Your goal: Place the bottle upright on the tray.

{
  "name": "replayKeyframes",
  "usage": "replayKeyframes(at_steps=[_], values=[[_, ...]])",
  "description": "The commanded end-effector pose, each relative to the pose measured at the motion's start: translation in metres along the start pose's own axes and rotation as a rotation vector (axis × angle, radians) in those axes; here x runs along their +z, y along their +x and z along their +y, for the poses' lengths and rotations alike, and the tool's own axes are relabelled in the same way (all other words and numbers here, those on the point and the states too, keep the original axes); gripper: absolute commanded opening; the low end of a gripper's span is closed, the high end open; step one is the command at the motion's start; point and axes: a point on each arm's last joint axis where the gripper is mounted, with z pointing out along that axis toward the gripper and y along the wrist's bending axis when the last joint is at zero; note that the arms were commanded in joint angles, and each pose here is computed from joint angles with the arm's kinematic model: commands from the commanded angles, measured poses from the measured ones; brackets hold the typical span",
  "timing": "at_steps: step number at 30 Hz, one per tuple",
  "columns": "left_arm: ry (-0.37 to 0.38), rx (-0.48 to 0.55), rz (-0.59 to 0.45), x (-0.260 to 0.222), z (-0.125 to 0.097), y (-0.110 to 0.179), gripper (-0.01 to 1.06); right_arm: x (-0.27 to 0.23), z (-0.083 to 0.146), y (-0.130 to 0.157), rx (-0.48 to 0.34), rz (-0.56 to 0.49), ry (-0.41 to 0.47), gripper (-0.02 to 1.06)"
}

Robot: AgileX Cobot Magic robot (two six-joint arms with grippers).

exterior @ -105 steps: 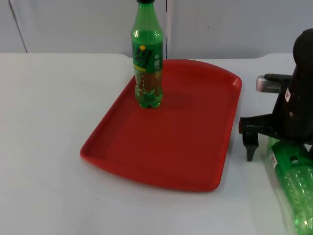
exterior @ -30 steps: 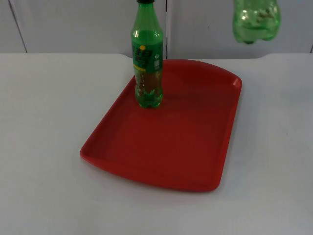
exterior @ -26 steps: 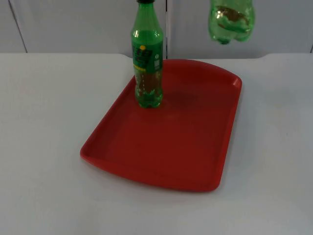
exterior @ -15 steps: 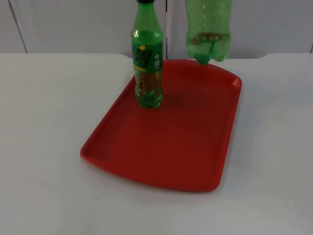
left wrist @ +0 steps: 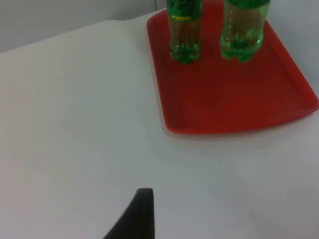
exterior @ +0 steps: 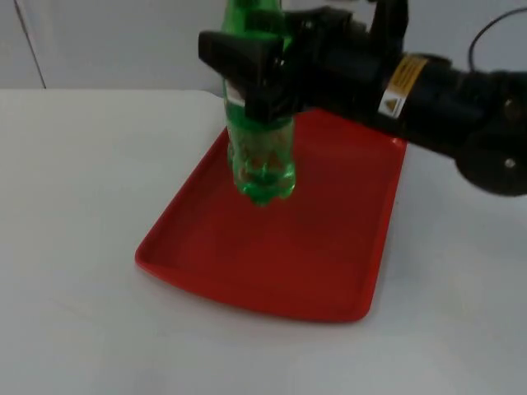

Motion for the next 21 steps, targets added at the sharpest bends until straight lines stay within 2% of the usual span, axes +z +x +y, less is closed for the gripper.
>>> replayKeyframes(at_steps=[1, 5, 9, 21], values=[[-0.008, -0.007, 0.0, 0.001, 0.0, 0.001, 1.05, 0.005, -0.001, 0.004, 0.012, -0.062, -0.032, 0.0], [-0.008, -0.007, 0.0, 0.001, 0.0, 0.001, 1.05, 0.012, -0.003, 0.022, 0.054, -0.053, -0.058, 0.0], [-0.008, -0.007, 0.0, 0.001, 0.0, 0.001, 1.05, 0.017, -0.004, 0.037, 0.055, -0.037, -0.082, 0.0], [-0.009, -0.007, 0.0, 0.001, 0.0, 0.001, 1.05, 0.014, -0.005, 0.061, 0.08, 0.015, -0.072, 0.0]])
